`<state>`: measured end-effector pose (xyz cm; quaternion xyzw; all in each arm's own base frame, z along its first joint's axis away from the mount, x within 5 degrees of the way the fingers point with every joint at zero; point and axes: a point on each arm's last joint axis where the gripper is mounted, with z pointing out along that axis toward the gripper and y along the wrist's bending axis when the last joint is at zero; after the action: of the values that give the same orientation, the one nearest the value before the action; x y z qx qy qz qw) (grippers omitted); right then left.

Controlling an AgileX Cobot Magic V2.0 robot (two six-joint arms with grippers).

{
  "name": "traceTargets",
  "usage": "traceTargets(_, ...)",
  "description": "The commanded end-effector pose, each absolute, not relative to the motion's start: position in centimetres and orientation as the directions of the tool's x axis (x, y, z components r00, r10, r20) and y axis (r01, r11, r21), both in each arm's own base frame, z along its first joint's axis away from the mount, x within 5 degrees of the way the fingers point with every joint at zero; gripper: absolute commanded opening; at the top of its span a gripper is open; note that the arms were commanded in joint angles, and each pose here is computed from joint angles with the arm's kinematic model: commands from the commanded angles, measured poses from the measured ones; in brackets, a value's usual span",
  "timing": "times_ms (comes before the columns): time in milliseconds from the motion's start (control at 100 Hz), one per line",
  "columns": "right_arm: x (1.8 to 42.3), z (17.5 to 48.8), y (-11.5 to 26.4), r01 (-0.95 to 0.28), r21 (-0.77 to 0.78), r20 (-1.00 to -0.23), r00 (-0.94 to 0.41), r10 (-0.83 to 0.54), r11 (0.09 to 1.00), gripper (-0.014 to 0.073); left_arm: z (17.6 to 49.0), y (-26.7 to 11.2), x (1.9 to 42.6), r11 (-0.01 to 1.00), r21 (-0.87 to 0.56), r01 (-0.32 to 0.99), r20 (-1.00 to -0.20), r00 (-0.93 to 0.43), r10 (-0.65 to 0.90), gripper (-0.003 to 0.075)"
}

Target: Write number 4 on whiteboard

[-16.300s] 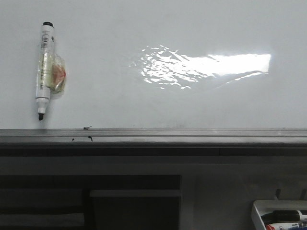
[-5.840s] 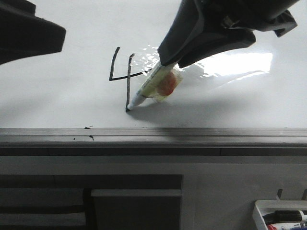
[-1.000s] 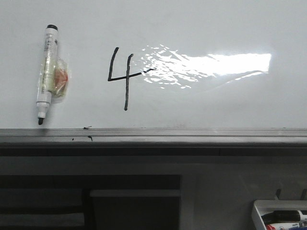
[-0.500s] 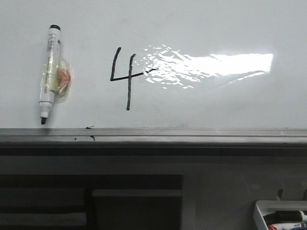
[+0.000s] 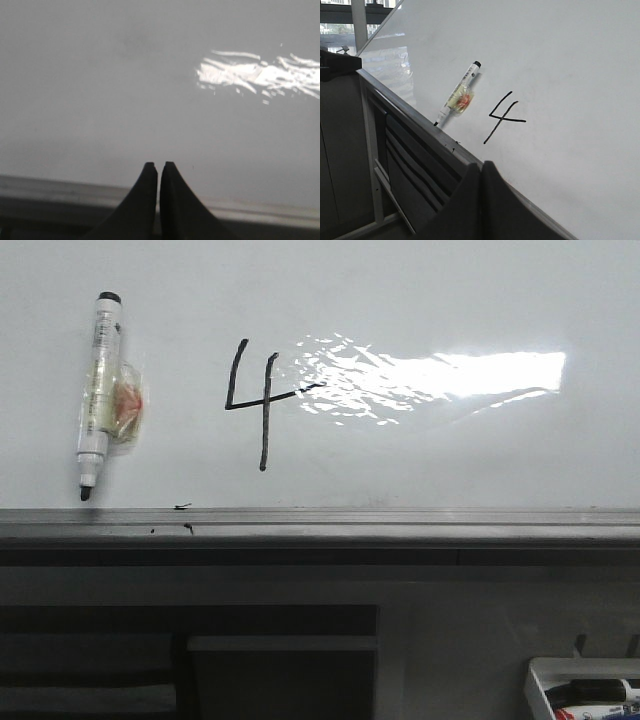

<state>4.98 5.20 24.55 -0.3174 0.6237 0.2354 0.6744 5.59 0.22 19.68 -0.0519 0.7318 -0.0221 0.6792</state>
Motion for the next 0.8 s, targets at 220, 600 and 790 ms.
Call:
traceTargets(220, 4.94, 26.18, 5.19, -0.702, -0.155, -0.981, 0.193, -0.024, 0.695, -0.0062, 18.28, 0.20, 5.33, 0.992, -0.116, -0.058, -0.978, -0.168, -0.124, -0.0020)
traceTargets(600, 4.94, 26.18, 5.19, -0.702, -0.155, -0.981, 0.193, -0.024, 0.695, -0.0062, 18.28, 0.20, 5.33, 0.992, -0.116, -0.058, -0.978, -0.168, -0.124, -0.0020)
traceTargets(790, 4.94, 26.18, 5.19, -0.702, -0.155, -0.981, 0.193, -0.024, 0.695, -0.0062, 18.28, 0.20, 5.33, 0.992, -0.116, -0.058, -0.978, -0.168, -0.124, -0.0020)
